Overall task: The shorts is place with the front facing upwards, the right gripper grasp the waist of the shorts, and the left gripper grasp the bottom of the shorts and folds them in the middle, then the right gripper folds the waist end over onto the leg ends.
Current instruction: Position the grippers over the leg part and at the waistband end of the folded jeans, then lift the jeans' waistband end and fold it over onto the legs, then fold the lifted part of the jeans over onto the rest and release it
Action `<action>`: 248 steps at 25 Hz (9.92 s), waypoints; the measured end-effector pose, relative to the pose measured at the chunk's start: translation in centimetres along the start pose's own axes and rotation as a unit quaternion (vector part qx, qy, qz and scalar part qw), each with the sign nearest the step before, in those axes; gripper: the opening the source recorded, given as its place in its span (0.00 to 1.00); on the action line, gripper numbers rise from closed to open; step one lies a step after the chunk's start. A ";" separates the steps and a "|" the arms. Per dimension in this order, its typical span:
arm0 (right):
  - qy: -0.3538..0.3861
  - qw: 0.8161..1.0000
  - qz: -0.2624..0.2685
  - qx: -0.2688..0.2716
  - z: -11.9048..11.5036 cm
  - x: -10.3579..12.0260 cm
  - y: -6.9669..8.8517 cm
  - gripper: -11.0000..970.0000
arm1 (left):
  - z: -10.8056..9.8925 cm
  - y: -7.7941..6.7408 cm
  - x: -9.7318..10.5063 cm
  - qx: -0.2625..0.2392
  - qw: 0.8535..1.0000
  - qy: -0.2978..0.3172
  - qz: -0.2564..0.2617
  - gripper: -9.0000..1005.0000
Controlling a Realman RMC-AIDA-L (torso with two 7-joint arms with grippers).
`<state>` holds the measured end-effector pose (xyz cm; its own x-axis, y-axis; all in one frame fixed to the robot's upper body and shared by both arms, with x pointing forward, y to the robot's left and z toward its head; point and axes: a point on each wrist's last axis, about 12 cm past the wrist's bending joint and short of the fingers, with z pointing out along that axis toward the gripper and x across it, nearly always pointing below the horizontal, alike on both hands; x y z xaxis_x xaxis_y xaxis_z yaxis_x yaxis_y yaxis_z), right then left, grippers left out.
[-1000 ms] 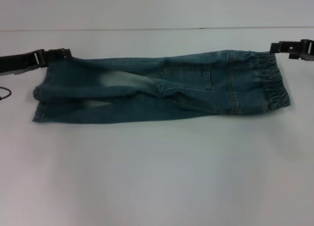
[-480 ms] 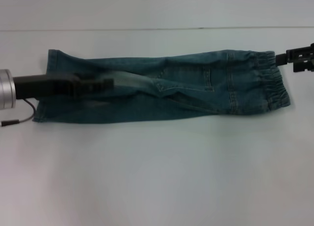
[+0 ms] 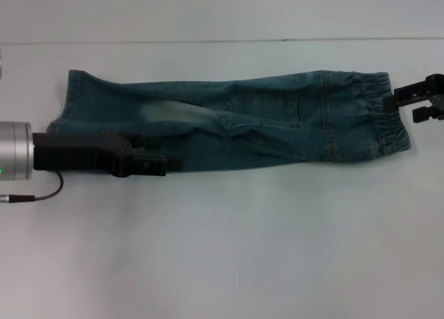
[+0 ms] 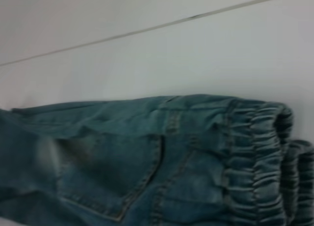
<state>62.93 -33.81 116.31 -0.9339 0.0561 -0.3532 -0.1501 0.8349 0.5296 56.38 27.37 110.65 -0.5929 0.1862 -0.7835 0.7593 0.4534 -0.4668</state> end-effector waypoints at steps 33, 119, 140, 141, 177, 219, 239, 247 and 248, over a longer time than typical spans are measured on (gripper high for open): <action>-0.026 0.988 -0.102 0.109 7.3 -1.4 2.9 0.88 | 1.7 -0.3 1.2 0.007 1.000 -0.002 -0.028 0.86; 0.011 0.978 -0.154 -0.139 -6.0 -2.8 5.7 0.13 | 19.6 -3.3 0.8 -0.320 0.904 -0.080 0.273 0.02; -0.024 0.967 -0.194 -0.161 -6.3 -6.2 10.0 0.13 | 22.1 -8.0 2.5 -0.231 0.930 -0.085 0.272 0.02; -0.023 0.967 -0.196 -0.162 -6.2 -6.2 10.2 0.13 | 22.2 -8.2 2.5 -0.228 0.931 -0.086 0.273 0.02; 0.005 0.966 -0.201 -0.164 -4.4 -4.9 9.1 0.13 | 18.0 -7.8 6.0 -0.313 0.919 -0.206 0.122 0.05; 0.172 0.888 -0.419 -0.082 10.0 -1.9 22.4 0.19 | -6.2 -0.6 9.7 -0.167 0.912 -0.375 -0.023 0.32; 0.196 0.854 -0.479 -0.048 6.8 -2.3 21.3 0.92 | -5.4 0.2 8.9 -0.173 0.916 -0.362 -0.027 0.32; 0.248 0.835 -0.492 -0.006 7.0 -0.7 19.7 0.94 | -5.3 0.5 8.6 -0.180 0.915 -0.360 -0.027 0.32; 0.252 0.832 -0.494 -0.001 7.2 -0.6 19.7 0.94 | -5.3 0.6 8.5 -0.181 0.915 -0.359 -0.027 0.32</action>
<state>62.85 -13.49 121.35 -0.3721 -0.8944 -0.2481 -0.9253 0.3365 0.1748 50.37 33.82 105.88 -0.1987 -0.4073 -0.8914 0.5189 0.7279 -0.4482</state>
